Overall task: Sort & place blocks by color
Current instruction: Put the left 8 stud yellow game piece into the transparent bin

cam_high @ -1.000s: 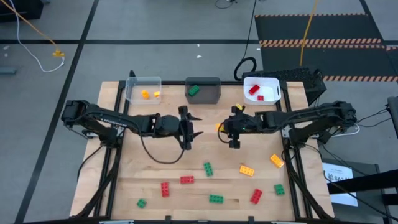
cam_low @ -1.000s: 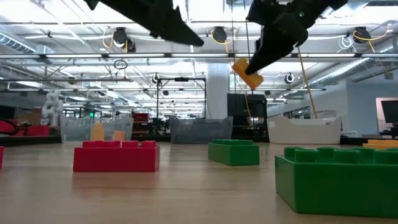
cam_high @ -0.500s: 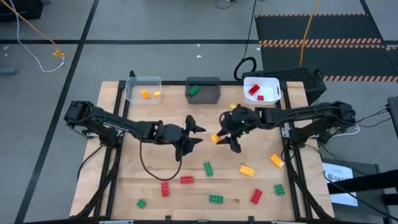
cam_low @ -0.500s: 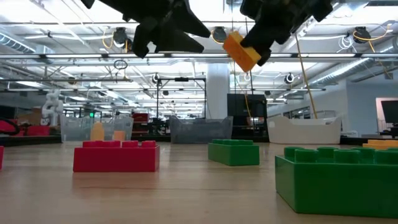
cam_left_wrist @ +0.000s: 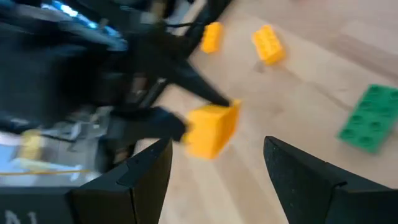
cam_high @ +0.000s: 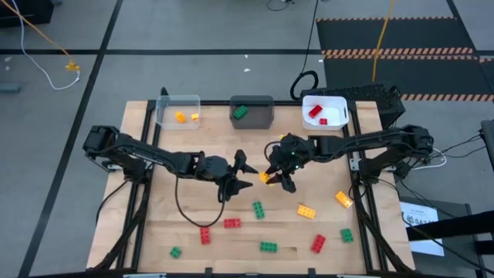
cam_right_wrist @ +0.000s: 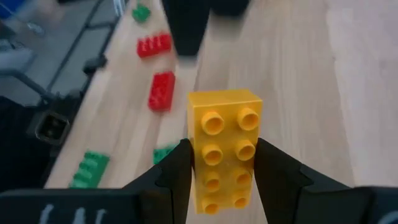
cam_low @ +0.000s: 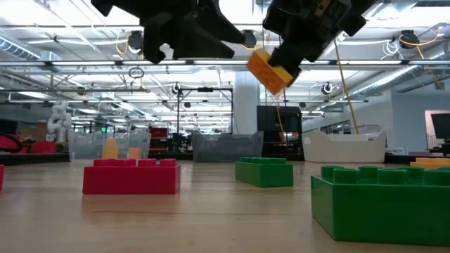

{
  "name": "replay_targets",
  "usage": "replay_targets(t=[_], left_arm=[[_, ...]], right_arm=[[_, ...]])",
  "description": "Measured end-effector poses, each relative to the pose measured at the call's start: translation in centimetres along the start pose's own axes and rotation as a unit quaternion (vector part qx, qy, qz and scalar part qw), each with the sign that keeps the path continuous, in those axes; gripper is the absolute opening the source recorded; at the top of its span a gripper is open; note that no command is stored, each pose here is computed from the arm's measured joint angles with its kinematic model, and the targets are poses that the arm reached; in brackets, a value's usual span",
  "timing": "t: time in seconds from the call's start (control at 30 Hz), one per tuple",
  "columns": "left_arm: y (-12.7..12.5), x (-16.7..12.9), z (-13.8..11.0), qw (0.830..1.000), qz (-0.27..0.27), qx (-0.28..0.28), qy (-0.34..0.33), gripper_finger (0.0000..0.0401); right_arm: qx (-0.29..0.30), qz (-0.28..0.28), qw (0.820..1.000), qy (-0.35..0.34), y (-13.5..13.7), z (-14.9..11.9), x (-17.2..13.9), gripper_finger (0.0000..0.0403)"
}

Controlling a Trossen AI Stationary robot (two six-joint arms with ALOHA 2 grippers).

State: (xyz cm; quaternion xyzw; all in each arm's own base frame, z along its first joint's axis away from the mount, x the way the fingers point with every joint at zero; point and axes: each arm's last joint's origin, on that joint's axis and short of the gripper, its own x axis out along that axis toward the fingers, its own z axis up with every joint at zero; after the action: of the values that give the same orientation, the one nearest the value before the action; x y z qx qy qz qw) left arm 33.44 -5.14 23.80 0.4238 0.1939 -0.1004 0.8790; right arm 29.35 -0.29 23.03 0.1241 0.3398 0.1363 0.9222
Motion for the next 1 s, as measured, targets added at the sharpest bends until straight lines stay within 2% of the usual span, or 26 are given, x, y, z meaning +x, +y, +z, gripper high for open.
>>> replay_targets(t=[0.2,0.4,0.57,0.9,1.0], left_arm=[[-0.7,1.6,-0.2,1.000,-0.002,-0.014,-0.016,0.0255],[-0.3,1.7,-0.3,0.999,0.010,-0.021,-0.022,0.0255],[0.0,1.8,-0.8,0.999,0.010,-0.041,-0.017,0.0255],[-0.7,2.9,-1.4,0.999,-0.005,-0.050,-0.013,0.0255],[-0.7,3.1,-1.3,0.999,0.001,-0.051,-0.020,0.0243]], right_arm=[[0.008,0.035,0.999,-0.019,-0.2,0.4,0.5,0.0130],[0.013,0.035,0.999,-0.005,-0.4,0.0,1.1,0.0130],[0.001,0.039,0.999,-0.030,-0.3,0.6,1.2,0.0130],[0.003,0.040,0.999,-0.034,-0.3,0.6,1.2,0.0130],[0.003,0.041,0.999,-0.036,-0.2,0.7,1.2,0.0130]])
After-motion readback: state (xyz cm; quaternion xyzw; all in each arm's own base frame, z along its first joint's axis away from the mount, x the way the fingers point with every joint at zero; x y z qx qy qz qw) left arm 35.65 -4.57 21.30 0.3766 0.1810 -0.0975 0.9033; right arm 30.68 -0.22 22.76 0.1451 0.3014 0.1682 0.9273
